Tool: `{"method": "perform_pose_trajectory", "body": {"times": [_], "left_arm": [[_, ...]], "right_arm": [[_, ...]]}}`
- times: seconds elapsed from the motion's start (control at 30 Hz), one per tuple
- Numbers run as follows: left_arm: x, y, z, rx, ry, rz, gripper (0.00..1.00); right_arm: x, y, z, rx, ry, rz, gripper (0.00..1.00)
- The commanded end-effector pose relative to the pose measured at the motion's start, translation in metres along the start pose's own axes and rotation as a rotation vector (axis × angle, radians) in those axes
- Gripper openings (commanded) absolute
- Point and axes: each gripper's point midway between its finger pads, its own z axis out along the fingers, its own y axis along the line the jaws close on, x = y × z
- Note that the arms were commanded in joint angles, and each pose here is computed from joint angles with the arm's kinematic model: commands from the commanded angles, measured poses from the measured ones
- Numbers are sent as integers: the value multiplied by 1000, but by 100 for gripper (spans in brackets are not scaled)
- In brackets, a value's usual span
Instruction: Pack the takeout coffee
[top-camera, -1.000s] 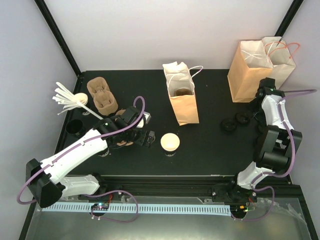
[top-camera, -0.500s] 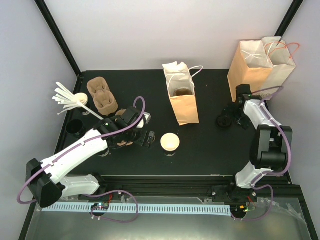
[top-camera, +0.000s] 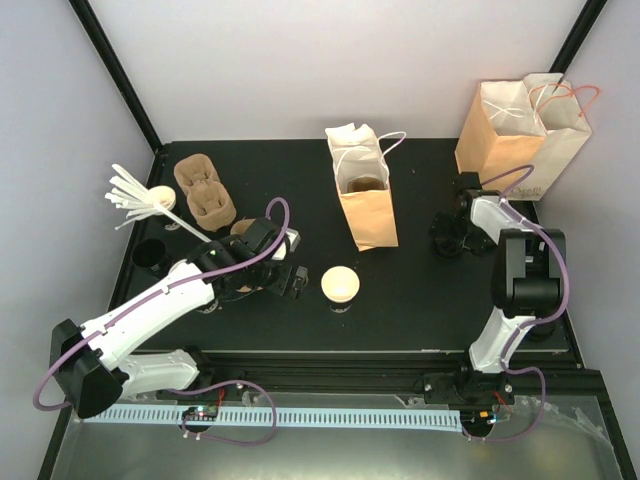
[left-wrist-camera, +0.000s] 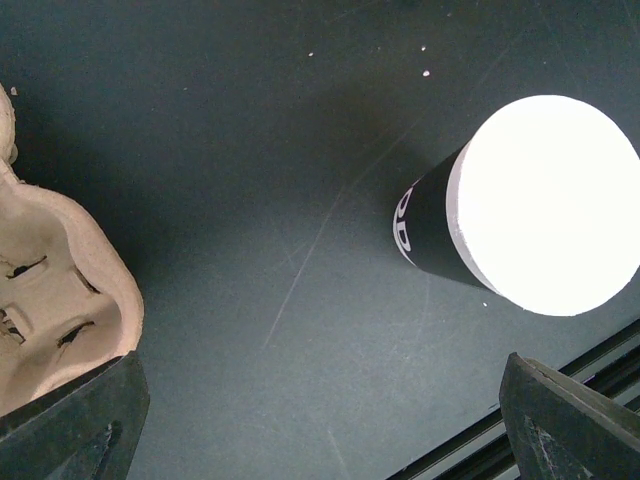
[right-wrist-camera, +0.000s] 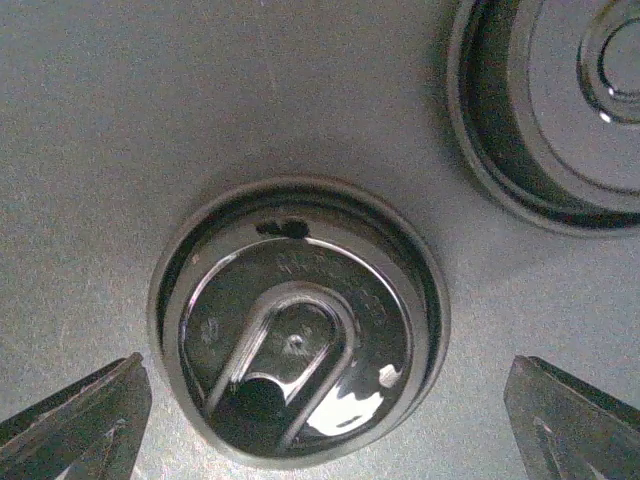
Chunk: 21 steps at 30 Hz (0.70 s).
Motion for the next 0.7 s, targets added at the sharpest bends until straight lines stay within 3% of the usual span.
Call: {"method": "perform_pose_trajectory", "body": {"times": [0.0, 0.17, 0.67], "left_arm": [[-7, -4, -2, 25, -29, -11, 99], [-7, -4, -2, 26, -30, -12, 99], [-6, -2, -4, 20, -29, -12, 99]], "right_arm": [[-20, 3, 1, 66, -56, -25, 99], [-23, 7, 9, 103, -41, -19, 98], [-11, 12, 24, 59, -2, 34, 83]]}}
